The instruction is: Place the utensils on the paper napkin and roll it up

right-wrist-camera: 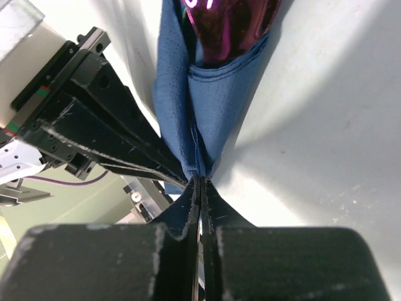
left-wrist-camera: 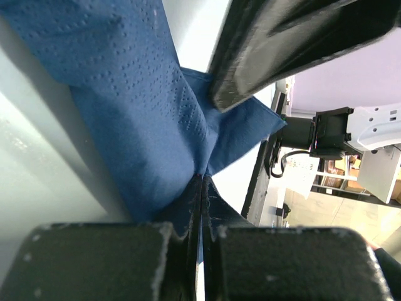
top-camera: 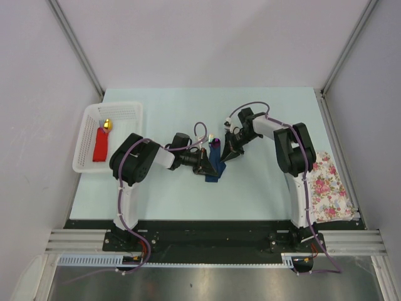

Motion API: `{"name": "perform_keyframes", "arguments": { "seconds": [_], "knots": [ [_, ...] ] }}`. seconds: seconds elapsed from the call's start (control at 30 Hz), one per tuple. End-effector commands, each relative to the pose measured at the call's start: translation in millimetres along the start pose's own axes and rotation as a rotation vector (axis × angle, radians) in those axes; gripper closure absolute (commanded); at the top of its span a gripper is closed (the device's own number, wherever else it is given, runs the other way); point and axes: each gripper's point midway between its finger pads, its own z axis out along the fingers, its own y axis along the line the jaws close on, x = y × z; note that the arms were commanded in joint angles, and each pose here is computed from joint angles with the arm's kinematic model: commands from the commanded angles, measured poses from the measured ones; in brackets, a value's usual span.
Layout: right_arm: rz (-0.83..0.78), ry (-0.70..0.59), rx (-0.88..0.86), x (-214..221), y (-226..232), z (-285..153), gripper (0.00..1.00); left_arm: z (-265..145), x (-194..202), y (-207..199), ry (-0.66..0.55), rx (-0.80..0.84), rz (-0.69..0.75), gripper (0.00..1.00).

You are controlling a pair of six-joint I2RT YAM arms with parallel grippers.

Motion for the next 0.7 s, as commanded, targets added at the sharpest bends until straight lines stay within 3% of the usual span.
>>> {"name": "perform_keyframes", "arguments": {
  "seconds": [0.0, 0.43, 0.67],
  "knots": [
    [-0.071, -0.086, -0.050, -11, 36, -32, 1.00, -6, 13, 61, -0.036, -0.199, -0.093, 1.00],
    [-0.007, -0.115, 0.111, -18, -27, -20, 1.00, -7, 14, 64, -0.036, -0.209, -0.106, 1.00],
    [0.001, -0.127, 0.166, -26, -39, -15, 1.00, -8, 15, 64, -0.032, -0.209, -0.107, 1.00]
  ]
}}
